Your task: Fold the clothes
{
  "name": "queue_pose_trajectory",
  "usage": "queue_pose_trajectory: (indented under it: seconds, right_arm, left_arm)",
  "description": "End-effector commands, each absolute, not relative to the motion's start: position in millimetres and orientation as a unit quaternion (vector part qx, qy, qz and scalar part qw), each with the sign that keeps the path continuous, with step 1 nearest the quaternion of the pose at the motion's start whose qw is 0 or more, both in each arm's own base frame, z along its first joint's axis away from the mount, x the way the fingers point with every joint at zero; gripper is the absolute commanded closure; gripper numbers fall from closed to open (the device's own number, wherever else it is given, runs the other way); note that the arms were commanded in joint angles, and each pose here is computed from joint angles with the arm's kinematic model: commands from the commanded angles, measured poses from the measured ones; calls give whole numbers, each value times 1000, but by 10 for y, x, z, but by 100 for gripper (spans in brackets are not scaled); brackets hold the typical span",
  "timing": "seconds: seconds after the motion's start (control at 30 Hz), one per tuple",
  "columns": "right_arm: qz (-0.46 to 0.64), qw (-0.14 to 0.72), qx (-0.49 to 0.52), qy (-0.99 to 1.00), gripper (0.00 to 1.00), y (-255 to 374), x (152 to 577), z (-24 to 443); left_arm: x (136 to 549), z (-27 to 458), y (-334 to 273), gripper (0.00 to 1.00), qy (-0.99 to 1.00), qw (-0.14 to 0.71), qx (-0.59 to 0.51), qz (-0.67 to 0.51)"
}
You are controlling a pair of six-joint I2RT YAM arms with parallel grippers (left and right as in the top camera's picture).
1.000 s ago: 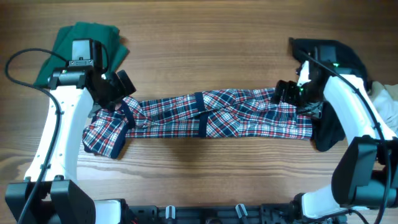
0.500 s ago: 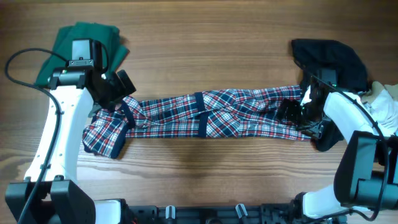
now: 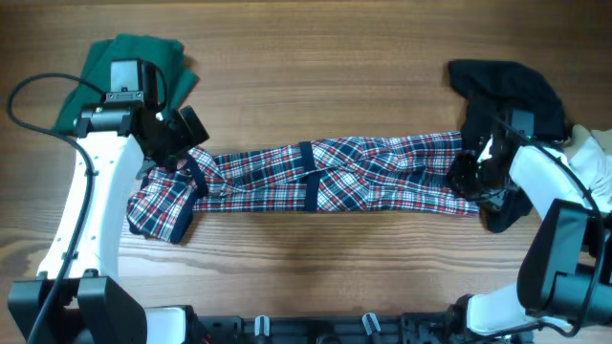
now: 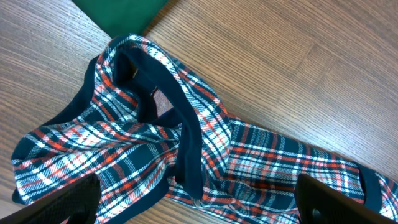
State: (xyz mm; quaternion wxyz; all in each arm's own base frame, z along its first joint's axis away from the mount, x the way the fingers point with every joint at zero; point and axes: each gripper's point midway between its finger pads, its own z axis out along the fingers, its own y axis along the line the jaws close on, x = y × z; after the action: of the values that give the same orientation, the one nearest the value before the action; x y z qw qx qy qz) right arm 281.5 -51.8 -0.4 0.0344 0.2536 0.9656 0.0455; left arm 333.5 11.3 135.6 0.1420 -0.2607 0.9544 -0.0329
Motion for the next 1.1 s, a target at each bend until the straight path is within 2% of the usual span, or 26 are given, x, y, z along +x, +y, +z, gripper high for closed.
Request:
queue_pose_trajectory:
  seconds: [0.0,0.07,0.1,0.13,0.2,0.3,0.5,0.57,0.7,0.73,0.77,0.8,0.93,1.07]
  right_arm:
    - [93,4,240,966,33,-299,2655,-142]
    - [117,1,229,966,40,-211,2627,-161]
    - [139,4,216,966,48,-137,2642,-149]
    - [172,14,201,964,68,-38,2703,-113]
    - [186,24,199,962,94,-4,2760,-93]
    - [217,39,189,957,96,77,2863,-12]
    - [250,91,158,951,96,138,3092,457]
    - [252,95,154,951,89,147,3094,492]
    - [258,94,150,950,94,180,3091,500]
    - [251,93,151,952,77,164,3083,486]
    - [229,88,156,957,45,98,3058,447]
    - [210,84,167,960,31,37,3038,415]
    - [75,69,251,963,24,-415,2925,274]
    - [56,98,293,949,18,-560,3030,321]
  left_arm:
    - [3354,1374,125,0,954,146,-260,-34]
    - [3354,1372,125,0,954,145,-260,-34]
    - [3355,1370,125,0,954,145,-260,-34]
    - [3355,1368,123,0,954,145,-260,-34]
    - [3355,1368,125,0,954,145,-260,-33]
    - [3356,1369,125,0,954,145,-260,-33]
    - [3372,1371,125,0,954,148,-260,-34]
    - [3381,1374,125,0,953,150,-260,-35]
    - [3379,1373,124,0,953,149,-260,-35]
    - [3379,1373,125,0,953,149,-260,-35]
    - [3376,1372,124,0,954,149,-260,-34]
    - [3372,1371,125,0,954,148,-260,-34]
    - [3364,1366,124,0,954,146,-260,-34]
    - [3364,1366,125,0,954,146,-260,-34]
